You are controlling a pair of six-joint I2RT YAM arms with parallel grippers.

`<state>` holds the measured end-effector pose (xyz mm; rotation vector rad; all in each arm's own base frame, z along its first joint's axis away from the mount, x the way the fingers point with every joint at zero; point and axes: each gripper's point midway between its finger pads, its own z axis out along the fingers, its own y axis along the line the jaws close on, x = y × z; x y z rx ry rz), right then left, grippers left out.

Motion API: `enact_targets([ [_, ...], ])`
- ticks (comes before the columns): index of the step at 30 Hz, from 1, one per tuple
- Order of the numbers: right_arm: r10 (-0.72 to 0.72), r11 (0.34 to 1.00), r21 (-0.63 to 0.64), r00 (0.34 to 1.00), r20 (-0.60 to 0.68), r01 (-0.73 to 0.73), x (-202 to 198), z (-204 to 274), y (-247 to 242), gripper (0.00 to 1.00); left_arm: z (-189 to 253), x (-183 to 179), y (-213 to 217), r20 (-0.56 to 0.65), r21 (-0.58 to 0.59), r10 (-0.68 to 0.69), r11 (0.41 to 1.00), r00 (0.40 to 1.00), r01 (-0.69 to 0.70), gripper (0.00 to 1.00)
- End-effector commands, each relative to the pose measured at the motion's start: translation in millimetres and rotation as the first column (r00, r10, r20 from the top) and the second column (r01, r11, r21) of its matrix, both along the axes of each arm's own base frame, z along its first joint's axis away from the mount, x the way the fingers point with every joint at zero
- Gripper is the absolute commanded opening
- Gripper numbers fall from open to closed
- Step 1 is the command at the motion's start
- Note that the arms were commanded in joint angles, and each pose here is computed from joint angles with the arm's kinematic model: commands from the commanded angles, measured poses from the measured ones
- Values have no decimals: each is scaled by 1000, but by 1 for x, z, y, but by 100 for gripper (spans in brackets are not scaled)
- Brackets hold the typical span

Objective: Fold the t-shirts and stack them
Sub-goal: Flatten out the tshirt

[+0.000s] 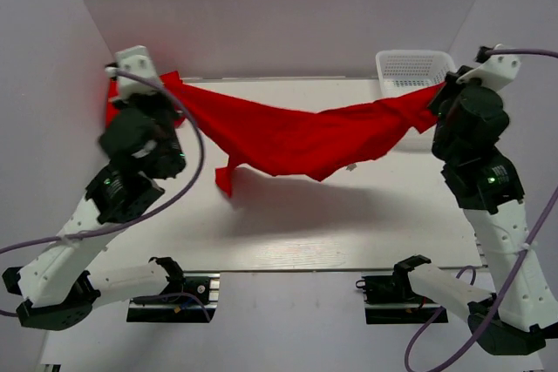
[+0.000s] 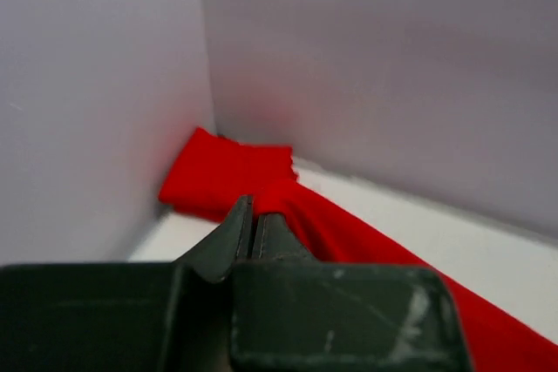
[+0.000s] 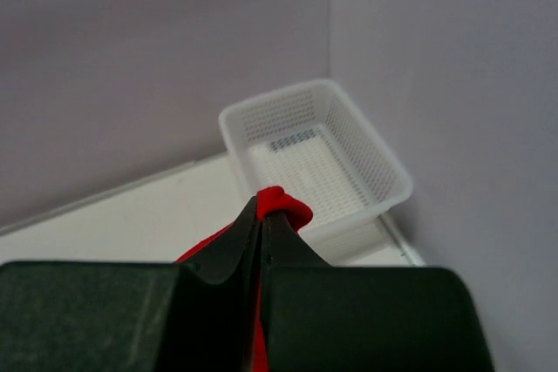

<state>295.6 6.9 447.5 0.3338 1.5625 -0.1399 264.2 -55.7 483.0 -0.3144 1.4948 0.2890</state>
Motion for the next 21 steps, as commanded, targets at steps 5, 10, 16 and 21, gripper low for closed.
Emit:
enact_targets([
  [5,-241,962,-60,935,259,265,-60,120,-65,0,105,-61,84,199,-100,107,991,974,-89,0],
  [10,-298,935,-82,887,352,346,-86,170,-83,0,137,-65,90,224,-65,119,992,967,-107,0],
  [16,-393,891,-31,802,449,454,-132,215,-111,0,169,-86,117,284,-86,136,990,949,-116,0],
  [21,-387,887,-40,787,480,461,-154,228,-120,0,176,-104,138,311,-114,134,988,941,-103,0],
])
